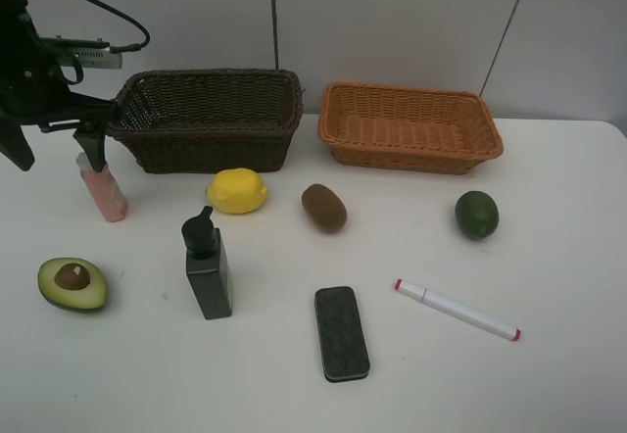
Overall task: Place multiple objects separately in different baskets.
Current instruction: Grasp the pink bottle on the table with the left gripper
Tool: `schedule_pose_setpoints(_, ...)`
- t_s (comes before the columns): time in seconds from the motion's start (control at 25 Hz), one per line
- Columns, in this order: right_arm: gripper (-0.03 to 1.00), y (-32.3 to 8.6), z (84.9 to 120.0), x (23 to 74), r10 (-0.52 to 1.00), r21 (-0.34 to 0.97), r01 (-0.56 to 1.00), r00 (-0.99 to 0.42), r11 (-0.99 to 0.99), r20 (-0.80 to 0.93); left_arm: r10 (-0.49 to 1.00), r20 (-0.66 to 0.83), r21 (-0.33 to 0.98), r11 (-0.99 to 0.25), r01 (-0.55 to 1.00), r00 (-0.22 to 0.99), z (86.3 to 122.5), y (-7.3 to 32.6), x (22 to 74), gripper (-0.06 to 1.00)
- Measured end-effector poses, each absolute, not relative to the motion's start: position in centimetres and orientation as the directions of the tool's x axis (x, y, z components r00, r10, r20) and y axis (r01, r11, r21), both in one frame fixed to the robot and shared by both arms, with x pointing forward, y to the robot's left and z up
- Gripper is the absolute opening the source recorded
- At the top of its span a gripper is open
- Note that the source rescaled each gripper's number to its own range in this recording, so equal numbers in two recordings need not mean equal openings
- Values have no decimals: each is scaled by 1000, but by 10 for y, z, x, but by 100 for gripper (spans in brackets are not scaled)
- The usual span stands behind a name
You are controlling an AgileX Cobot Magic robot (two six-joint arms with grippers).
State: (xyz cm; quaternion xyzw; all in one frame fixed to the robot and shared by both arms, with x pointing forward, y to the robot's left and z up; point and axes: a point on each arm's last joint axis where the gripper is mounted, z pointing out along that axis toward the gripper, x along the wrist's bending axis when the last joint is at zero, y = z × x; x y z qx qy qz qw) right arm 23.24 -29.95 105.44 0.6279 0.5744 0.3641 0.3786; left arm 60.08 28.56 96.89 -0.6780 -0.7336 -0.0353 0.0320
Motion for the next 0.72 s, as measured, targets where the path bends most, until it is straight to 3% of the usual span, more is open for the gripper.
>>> schedule_pose_setpoints(0.52, 98, -299, 1054, 232, 997, 894, 446, 75, -54, 22, 994, 6, 85, 107, 991, -108, 915, 277, 628, 99)
schedule_pose_setpoints(0.56, 98, -299, 1054, 232, 997, 894, 446, 75, -54, 22, 994, 7, 81, 107, 991, -108, 912, 277, 628, 96)
schedule_pose_setpoints(0.64, 98, -299, 1054, 232, 997, 894, 446, 75, -54, 22, 994, 8, 72, 108, 992, -109, 910, 277, 628, 78)
schedule_pose_setpoints(0.72, 98, -299, 1054, 232, 997, 894, 446, 75, -54, 22, 994, 8, 63, 109, 992, -109, 908, 277, 628, 40)
